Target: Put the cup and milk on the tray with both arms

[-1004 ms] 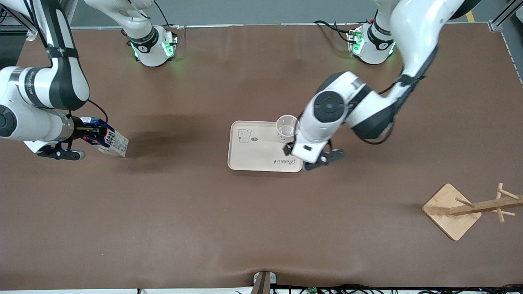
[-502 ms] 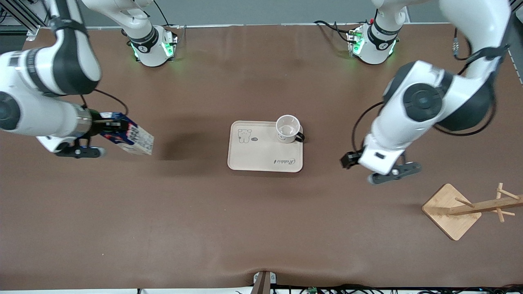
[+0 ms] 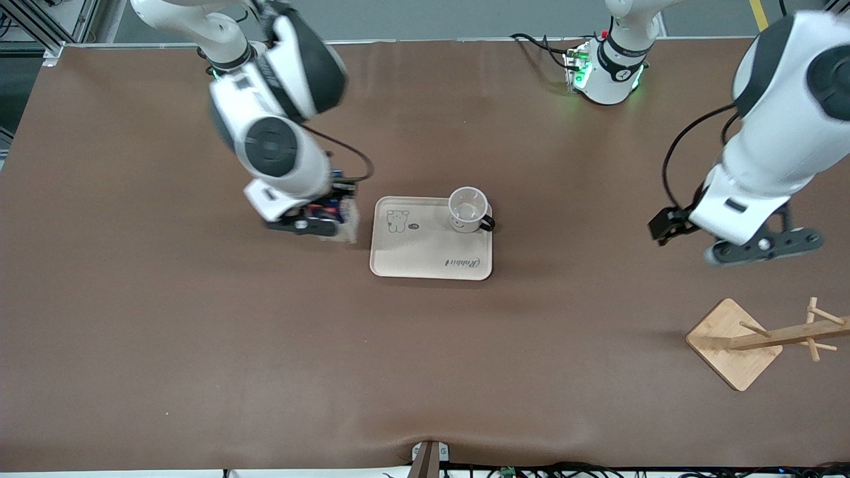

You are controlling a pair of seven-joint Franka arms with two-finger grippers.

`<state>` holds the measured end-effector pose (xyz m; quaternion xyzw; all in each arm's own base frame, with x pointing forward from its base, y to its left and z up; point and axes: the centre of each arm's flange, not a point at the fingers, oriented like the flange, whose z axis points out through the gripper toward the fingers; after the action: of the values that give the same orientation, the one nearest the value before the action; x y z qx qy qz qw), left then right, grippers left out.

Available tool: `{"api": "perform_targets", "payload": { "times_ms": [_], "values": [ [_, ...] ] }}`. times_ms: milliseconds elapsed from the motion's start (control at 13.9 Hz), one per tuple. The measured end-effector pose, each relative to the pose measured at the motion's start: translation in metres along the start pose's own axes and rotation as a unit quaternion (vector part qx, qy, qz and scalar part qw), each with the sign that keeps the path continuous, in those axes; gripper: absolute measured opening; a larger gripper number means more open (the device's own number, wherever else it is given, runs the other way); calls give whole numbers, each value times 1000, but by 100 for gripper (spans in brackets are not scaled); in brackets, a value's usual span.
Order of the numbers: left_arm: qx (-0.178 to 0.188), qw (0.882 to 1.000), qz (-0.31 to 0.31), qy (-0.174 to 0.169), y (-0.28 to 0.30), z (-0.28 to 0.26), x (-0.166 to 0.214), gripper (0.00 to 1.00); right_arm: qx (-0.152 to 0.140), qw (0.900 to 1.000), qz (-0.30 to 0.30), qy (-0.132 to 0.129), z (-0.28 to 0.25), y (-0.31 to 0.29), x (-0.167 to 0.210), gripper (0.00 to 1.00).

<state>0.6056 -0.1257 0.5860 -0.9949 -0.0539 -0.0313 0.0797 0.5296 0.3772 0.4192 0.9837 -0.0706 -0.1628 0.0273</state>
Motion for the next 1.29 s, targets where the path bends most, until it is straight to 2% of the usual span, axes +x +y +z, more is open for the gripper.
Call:
{"api": "perform_targets", "payload": {
  "times_ms": [143,359,574,932,1291],
  "values": [
    [5,1000,3,1,-5,-16,-5,100,0,1000,-6,-8,26,-35,7,68],
    [6,1000,15,8,-8,-29,-9,100,7,1000,-12,3,56,-62,25,68],
    [-35,999,8,-8,-25,-43,-16,100,10,1000,-19,14,78,-80,29,68],
    [-44,999,18,-10,-51,-65,-44,100,6,1000,-25,17,79,-86,24,68],
    [-37,999,23,-20,-64,-62,-72,100,-21,1000,-21,-10,84,-76,22,68]
  ]
}}
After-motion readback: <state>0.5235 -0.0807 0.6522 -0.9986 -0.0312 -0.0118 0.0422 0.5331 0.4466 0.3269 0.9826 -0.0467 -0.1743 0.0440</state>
